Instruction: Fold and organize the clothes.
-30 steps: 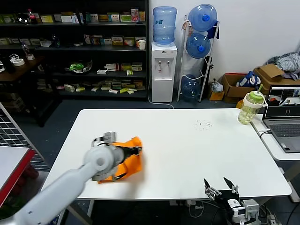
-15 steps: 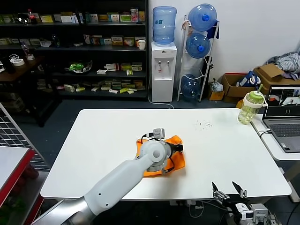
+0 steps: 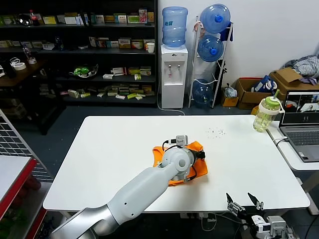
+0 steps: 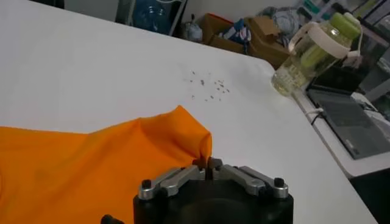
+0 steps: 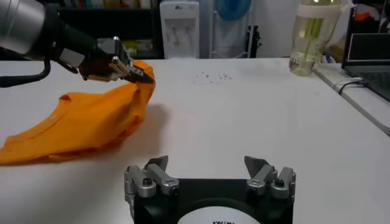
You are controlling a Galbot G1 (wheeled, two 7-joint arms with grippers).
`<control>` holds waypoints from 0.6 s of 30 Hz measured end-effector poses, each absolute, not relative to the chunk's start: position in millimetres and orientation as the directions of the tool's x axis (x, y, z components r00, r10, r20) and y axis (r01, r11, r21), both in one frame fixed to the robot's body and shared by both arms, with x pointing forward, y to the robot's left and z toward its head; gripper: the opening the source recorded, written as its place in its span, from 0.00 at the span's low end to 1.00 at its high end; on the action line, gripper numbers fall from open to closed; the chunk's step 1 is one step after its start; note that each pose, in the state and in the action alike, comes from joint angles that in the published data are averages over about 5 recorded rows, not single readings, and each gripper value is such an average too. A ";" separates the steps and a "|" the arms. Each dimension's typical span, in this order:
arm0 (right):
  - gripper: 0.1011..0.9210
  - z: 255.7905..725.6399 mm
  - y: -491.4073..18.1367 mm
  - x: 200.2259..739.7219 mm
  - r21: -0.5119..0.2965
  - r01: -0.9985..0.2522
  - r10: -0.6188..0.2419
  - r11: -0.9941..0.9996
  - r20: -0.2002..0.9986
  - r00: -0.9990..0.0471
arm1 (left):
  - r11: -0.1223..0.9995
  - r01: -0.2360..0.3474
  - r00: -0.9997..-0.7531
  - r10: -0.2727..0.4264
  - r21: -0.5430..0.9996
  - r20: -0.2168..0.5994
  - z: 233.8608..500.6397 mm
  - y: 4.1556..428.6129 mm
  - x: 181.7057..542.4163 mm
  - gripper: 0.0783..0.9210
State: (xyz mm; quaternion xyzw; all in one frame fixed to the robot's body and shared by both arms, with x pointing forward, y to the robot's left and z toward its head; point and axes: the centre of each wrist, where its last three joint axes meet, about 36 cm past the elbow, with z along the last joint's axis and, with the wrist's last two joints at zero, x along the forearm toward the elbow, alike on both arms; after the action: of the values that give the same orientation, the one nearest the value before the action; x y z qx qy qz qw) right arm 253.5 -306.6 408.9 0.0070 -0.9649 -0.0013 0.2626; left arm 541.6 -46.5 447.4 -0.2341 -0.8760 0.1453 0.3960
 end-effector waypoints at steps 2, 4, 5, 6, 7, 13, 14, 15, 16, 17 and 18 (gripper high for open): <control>0.88 409.0 -307.8 254.2 0.005 -0.022 -0.021 1.000 0.493 -0.870 | 0.840 0.306 -0.587 0.537 -0.448 0.606 447.8 -46.4 538.7 0.14; 0.88 408.9 -309.9 255.7 0.005 -0.031 -0.029 1.000 0.474 -0.880 | 0.828 0.321 -0.602 0.553 -0.459 0.576 449.1 -44.5 533.9 0.20; 0.88 408.6 -311.3 256.9 0.006 -0.035 -0.034 0.999 0.462 -0.886 | 0.822 0.331 -0.612 0.560 -0.463 0.558 449.6 -42.4 530.6 0.23; 0.88 408.0 -312.8 258.1 0.007 -0.039 -0.038 0.999 0.449 -0.893 | 0.817 0.341 -0.624 0.566 -0.465 0.538 449.6 -39.4 527.0 0.26; 0.88 407.3 -314.5 259.6 0.008 -0.043 -0.042 0.999 0.435 -0.900 | 0.813 0.350 -0.639 0.571 -0.466 0.516 449.0 -35.4 523.1 0.31; 0.88 398.7 -326.1 270.3 0.013 -0.060 -0.061 0.998 0.337 -0.940 | 0.804 0.385 -0.755 0.557 -0.453 0.346 434.1 13.1 491.7 0.51; 0.88 396.7 -328.0 272.1 0.012 -0.062 -0.062 0.998 0.320 -0.945 | 0.806 0.386 -0.776 0.546 -0.449 0.314 429.4 25.2 485.3 0.54; 0.88 394.9 -329.7 273.9 0.010 -0.065 -0.065 0.998 0.303 -0.951 | 0.809 0.385 -0.797 0.534 -0.444 0.283 424.2 37.9 478.6 0.57; 0.88 393.2 -331.3 275.5 0.008 -0.067 -0.067 0.998 0.285 -0.956 | 0.814 0.382 -0.817 0.519 -0.438 0.252 418.5 50.9 471.6 0.61; 0.88 391.7 -332.8 277.2 0.006 -0.070 -0.069 0.998 0.267 -0.961 | 0.818 0.379 -0.835 0.503 -0.433 0.221 412.8 63.8 464.3 0.64; 0.88 390.1 -334.3 278.7 0.004 -0.073 -0.072 0.997 0.249 -0.966 | 0.824 0.374 -0.853 0.486 -0.426 0.190 407.1 76.6 456.8 0.68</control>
State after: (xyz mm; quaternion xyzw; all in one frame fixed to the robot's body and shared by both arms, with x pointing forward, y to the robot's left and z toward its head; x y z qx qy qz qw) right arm 278.7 -334.3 390.1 0.0367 -0.9914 0.0029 0.1252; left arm 456.8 76.6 407.1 -0.2280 -0.9435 0.1904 0.1466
